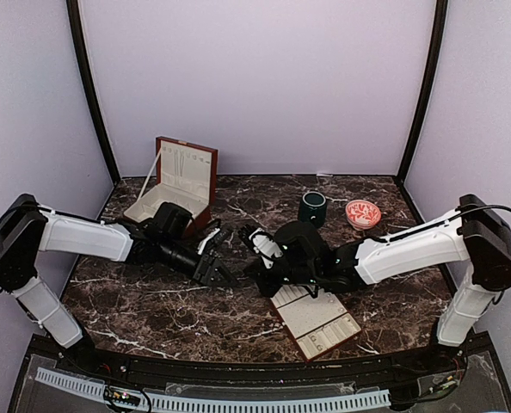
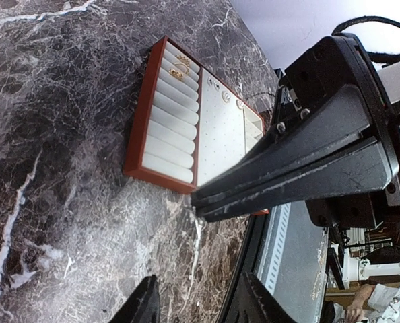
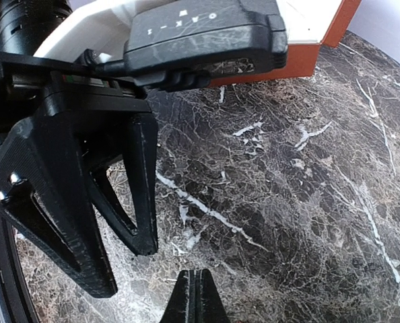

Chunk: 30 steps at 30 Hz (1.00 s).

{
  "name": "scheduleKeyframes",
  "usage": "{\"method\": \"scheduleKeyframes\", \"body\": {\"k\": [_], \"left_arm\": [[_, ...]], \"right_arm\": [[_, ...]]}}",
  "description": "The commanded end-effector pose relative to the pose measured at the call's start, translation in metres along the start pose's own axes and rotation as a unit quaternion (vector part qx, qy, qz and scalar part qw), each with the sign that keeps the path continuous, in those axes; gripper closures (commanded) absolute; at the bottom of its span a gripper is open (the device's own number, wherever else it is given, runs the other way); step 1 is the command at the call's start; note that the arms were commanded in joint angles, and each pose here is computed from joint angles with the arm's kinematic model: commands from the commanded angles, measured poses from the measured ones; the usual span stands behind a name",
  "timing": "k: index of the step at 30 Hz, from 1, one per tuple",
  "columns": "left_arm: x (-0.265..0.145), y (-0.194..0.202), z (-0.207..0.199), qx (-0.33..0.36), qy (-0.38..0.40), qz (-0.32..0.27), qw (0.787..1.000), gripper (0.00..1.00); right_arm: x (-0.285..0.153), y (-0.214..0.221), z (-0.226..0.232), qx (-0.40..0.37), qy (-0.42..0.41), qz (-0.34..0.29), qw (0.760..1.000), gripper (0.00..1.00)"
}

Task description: Organize the mixed jewelry

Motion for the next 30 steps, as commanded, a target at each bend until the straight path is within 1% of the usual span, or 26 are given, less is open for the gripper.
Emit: {"method": "scheduleKeyframes", "body": {"k": [1,8,15,26,30], "left_arm": [[0.001,-0.017,-0.008,0.020,0.022,-0.018,0.999,0.58],[0.003,-0.018,-0.008,0.019,0.030,-0.020,0.999,0.60],[0.003,-0.018,-0.009,0.018,0.033,-0.021,0.999,0.64],[0.004,-0.019,-0.010,0.018,0.039,-0.024,0.999,0.75],[0.004,-0.020,-0.011,0.019,0.044,-0.025,0.999,0.83]], "right_arm": [[-0.009,-0.013,0.006,0.009,-0.024,-0.030,0.999,1.00],[-0.012,-0.015,0.009,0.007,-0.037,-0.035,0.999,1.00],[-0.014,-0.016,0.013,0.008,-0.050,-0.035,0.998,1.00],[-0.012,-0.014,0.016,0.006,-0.062,-0.028,0.998,1.00],[-0.012,-0.015,0.017,0.006,-0.064,-0.029,0.997,1.00]]}}
Point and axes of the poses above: each gripper's point midway between its finger pads, its own x axis out along the fingers, its own z axis along the line the jaws close on, y = z × x, the point moved 6 cm from there along -x, back along the fingers, and after that the axes turned 12 degrees about x, right-handed, at the moved point
